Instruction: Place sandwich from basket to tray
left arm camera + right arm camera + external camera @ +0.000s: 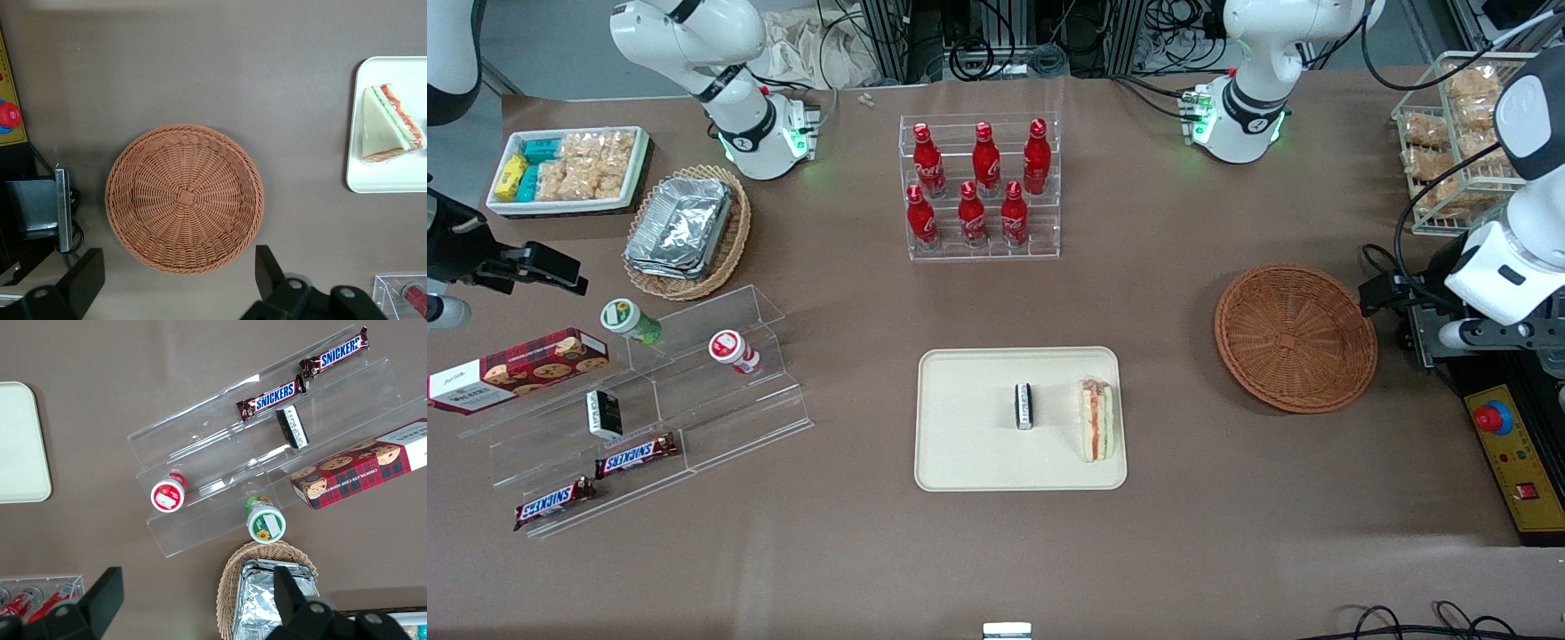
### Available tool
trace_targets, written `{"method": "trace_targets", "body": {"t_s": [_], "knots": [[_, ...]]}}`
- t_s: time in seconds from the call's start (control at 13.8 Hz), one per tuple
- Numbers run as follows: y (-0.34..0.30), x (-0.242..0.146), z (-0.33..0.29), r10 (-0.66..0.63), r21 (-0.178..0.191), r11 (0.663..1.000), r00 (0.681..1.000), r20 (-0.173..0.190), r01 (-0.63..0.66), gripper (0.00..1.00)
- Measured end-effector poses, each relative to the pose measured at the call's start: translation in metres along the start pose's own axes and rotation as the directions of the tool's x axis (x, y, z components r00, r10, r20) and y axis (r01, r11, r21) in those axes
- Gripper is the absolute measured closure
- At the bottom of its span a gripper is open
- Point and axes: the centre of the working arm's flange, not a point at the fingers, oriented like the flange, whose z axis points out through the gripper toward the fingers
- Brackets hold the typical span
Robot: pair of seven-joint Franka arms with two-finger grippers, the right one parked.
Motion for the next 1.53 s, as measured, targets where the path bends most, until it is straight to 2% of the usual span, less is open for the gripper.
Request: {"method": "trace_targets", "body": {"t_s": [0.87, 1.53], "knots": [[-0.007, 0.007, 0.008, -0.011, -0.001, 1.000, 1.000, 0.010, 0.011, 0.00], [-0.012, 0.009, 0.004, -0.020, -0.002, 1.000, 1.000, 0.001, 0.020, 0.00]]}}
